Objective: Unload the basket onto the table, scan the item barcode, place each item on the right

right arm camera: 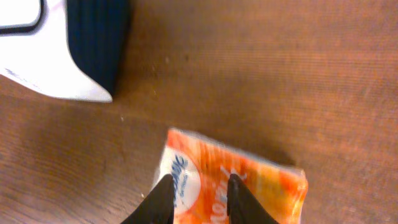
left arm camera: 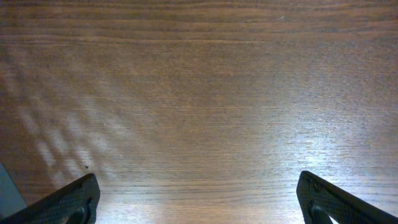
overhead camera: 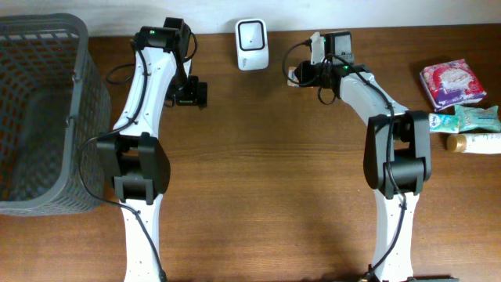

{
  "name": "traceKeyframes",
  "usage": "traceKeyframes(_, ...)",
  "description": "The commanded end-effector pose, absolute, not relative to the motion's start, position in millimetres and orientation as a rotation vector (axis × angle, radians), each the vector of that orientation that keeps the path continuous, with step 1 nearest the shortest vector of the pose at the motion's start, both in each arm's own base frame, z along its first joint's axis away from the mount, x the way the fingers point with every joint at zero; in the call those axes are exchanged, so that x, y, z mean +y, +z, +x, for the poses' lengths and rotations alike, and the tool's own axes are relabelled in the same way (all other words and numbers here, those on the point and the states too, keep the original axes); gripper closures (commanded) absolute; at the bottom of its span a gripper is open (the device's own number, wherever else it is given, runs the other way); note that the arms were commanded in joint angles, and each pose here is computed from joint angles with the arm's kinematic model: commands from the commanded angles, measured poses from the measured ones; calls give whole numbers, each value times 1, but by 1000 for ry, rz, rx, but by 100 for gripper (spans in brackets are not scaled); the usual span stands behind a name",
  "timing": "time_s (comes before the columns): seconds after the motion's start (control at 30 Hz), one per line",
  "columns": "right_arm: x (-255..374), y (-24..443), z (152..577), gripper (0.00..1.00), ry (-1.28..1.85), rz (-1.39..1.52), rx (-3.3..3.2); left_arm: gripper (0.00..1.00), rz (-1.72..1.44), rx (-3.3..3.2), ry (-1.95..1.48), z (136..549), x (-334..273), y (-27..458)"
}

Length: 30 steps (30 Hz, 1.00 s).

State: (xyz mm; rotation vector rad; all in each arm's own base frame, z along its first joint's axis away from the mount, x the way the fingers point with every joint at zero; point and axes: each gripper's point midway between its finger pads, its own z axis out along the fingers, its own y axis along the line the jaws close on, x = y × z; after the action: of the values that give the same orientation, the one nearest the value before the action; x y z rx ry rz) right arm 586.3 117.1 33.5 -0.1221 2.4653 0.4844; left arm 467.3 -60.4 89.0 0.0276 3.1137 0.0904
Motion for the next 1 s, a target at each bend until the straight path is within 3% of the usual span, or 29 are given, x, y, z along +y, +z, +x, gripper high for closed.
traceKeyframes(0.0, 115, 20, 568, 83, 473, -120, 2564, 1, 12, 3120, 108, 467, -58, 86)
traceKeyframes(0.1, 137, 25, 530, 84, 692, -146, 2675, 1, 12, 3120, 109, 467, -58, 86)
traceKeyframes(0.2, 160, 67, 493, 82, 887, -109, 2743, 1, 12, 3120, 108, 467, -58, 86)
traceKeyframes(0.3, 166, 109, 470, 69, 803, -122, 2764, 1, 12, 3120, 108, 467, -58, 86)
traceKeyframes(0.37, 141, 132, 495, 51, 506, -165, 2651, 1, 12, 3120, 108, 467, -58, 86)
traceKeyframes(0.4, 136, 139, 511, 48, 375, -429, 2533, 1, 12, 3120, 108, 467, -58, 86)
traceKeyframes(0.47, 128, 123, 514, 40, 256, -699, 2482, 1, 12, 3120, 108, 467, -58, 86)
traceKeyframes(0.67, 126, 50, 512, 36, 405, -835, 2540, 1, 12, 3120, 108, 467, -58, 86)
traceKeyframes(0.77, 130, 20, 506, 43, 473, -841, 2584, 1, 12, 3120, 108, 467, -58, 86)
traceKeyframes(0.83, 133, 17, 500, 63, 509, -844, 2601, 1, 12, 3120, 108, 467, -58, 86)
traceKeyframes(0.9, 133, 15, 496, 68, 517, -845, 2621, 1, 12, 3120, 108, 467, -58, 86)
traceKeyframes(0.97, 132, 13, 486, 89, 536, -843, 2664, 1, 12, 3120, 109, 467, -58, 86)
